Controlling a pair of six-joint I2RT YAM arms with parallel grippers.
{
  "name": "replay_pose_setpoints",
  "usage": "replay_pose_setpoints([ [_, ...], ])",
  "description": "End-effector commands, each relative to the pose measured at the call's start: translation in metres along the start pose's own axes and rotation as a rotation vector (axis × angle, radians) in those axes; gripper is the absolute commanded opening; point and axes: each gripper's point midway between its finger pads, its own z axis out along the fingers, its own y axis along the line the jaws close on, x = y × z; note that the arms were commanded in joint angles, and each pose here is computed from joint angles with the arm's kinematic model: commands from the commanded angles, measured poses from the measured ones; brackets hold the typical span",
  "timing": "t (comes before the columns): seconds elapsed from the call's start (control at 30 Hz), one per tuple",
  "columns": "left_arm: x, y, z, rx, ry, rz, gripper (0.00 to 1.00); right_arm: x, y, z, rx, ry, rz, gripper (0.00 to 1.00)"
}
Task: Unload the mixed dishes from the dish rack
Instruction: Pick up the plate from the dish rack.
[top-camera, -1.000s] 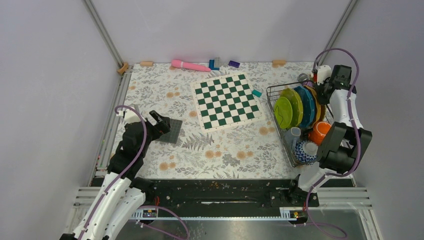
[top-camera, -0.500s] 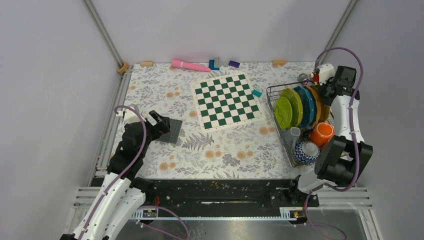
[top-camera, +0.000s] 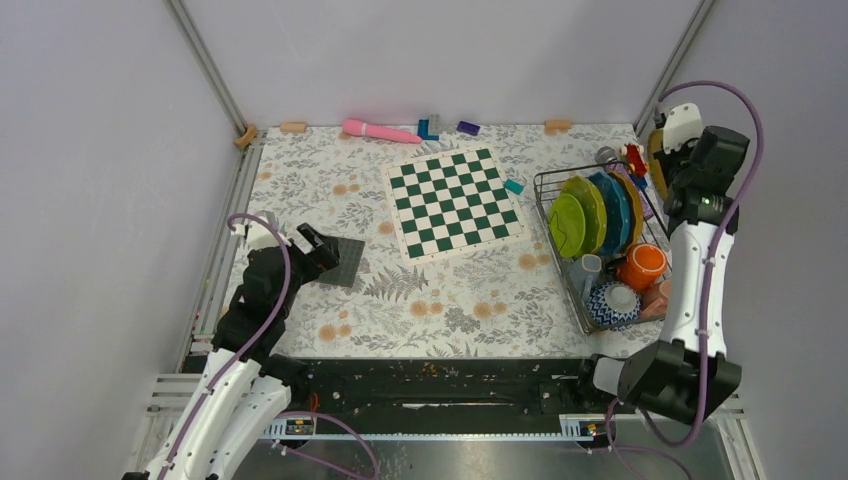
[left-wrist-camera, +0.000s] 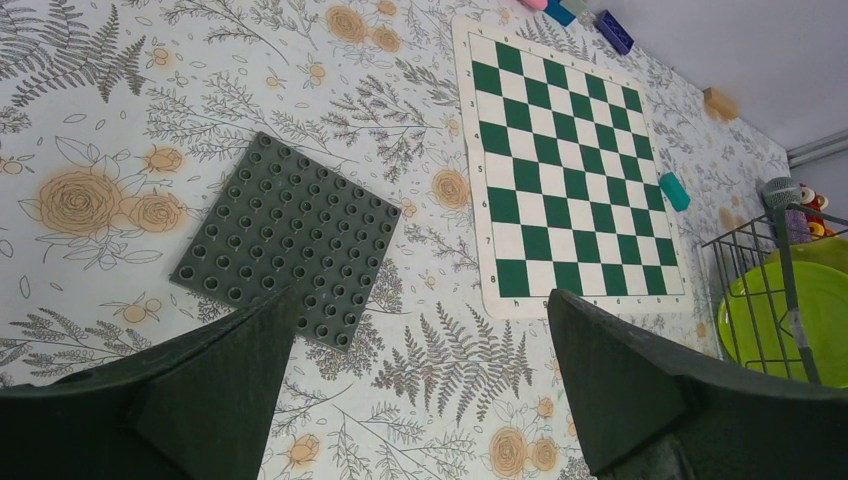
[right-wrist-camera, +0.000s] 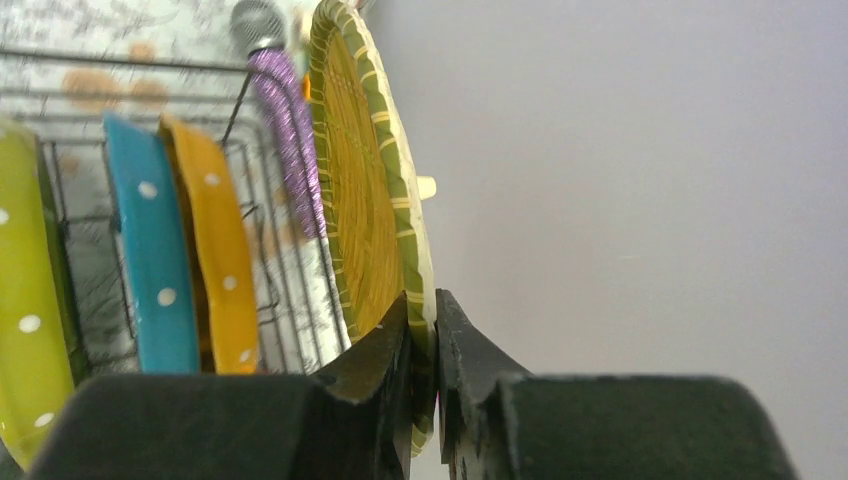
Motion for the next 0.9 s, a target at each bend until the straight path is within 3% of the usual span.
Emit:
replay_pose_setpoints([
  [0.0,-0.02,-0.01,-0.005,0.026,-0.055,-0.023,0.99,-0.044,-0.048,-0.033,0.202,-0.163,-0.006,0.0],
  [0.13,-0.019,-0.009,-0.005,0.025,-0.055,-0.027,0.99,-0.064,-0.064,-0.064,0.289,-0.272,0.095,0.0],
  [0.27,-0.019,-0.011,-0.005,0.031,-0.049,-0.03,0.99,-0.099,-0.06,-0.105,0.241,-0.468,0.388,0.0],
  [0.43,-0.015,-0.019,-0.004,0.076,-0.033,-0.036,0.99,-0.132,-0.021,-0.153,-0.037,-0.66,0.861,0.0],
  [0.57,-0.01,-0.033,-0.005,0.147,0.002,-0.033,0.99,-0.151,0.04,-0.189,-0.454,-0.728,1.11,0.0],
  [0.67,-0.008,-0.045,-0.009,0.21,0.028,-0.037,0.99,-0.155,0.092,-0.218,-0.753,-0.702,1.154,0.0],
  [0.87,0.003,-0.088,-0.026,0.46,0.109,-0.074,0.99,-0.131,0.171,-0.248,-1.05,-0.586,1.141,0.0],
])
